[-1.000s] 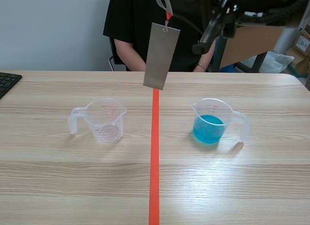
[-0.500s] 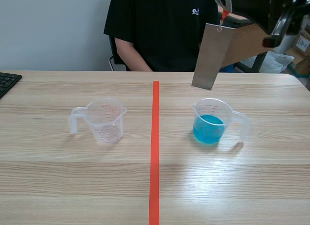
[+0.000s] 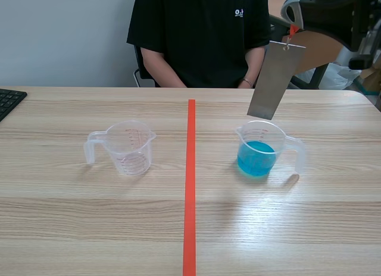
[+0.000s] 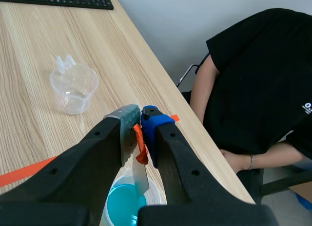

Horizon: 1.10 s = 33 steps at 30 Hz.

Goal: Do the redox reaction experiment.
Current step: 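Move the plate over the blue solution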

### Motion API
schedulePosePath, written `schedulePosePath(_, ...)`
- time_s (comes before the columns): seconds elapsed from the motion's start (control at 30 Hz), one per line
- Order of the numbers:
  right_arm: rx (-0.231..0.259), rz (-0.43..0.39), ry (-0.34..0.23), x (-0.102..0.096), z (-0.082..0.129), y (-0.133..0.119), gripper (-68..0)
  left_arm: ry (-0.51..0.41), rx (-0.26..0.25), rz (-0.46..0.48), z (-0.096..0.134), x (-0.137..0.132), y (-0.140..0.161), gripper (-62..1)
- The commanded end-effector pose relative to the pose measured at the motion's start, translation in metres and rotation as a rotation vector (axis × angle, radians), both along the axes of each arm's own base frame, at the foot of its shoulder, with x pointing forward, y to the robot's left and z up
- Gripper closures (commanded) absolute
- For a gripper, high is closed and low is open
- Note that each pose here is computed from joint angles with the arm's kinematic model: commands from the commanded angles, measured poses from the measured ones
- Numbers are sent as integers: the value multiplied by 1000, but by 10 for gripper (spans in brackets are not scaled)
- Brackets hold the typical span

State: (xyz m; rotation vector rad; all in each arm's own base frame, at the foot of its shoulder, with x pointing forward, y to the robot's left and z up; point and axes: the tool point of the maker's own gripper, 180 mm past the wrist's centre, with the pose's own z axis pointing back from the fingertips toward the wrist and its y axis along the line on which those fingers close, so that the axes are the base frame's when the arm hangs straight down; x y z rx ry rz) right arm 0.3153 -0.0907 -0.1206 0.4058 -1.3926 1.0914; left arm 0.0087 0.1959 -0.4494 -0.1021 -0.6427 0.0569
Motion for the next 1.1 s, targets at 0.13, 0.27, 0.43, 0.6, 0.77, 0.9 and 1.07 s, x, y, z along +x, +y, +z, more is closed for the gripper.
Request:
schedulePosePath(0.13, 0, -10, -22, 4, 10, -6, -15, -11, -7, 0, 3, 0, -2, -49)
schedulePosePath(0.27, 7, -28, -10, 8, 6, -12, -15, -11, -7, 0, 3, 0, -2, -49)
schedulePosePath(0.43, 37, -43, -9, 12, 6, -19, -15, -10, 0, -13, 4, 1, 1, -49)
schedulePosePath(0.6, 41, -50, -5, 14, 5, -21, -15, -11, 17, -54, 8, 0, 10, -49)
schedulePosePath(0.77, 44, -49, -8, 14, 5, -20, -15, -9, 43, -121, 12, 3, 24, -49)
schedulePosePath(0.9, 41, -45, -8, 13, 5, -20, -15, -51, 78, -192, 21, 15, 39, -49)
schedulePosePath(1.07, 43, -41, -9, 13, 5, -19, -15, -155, 130, -318, 43, 45, 60, -49)
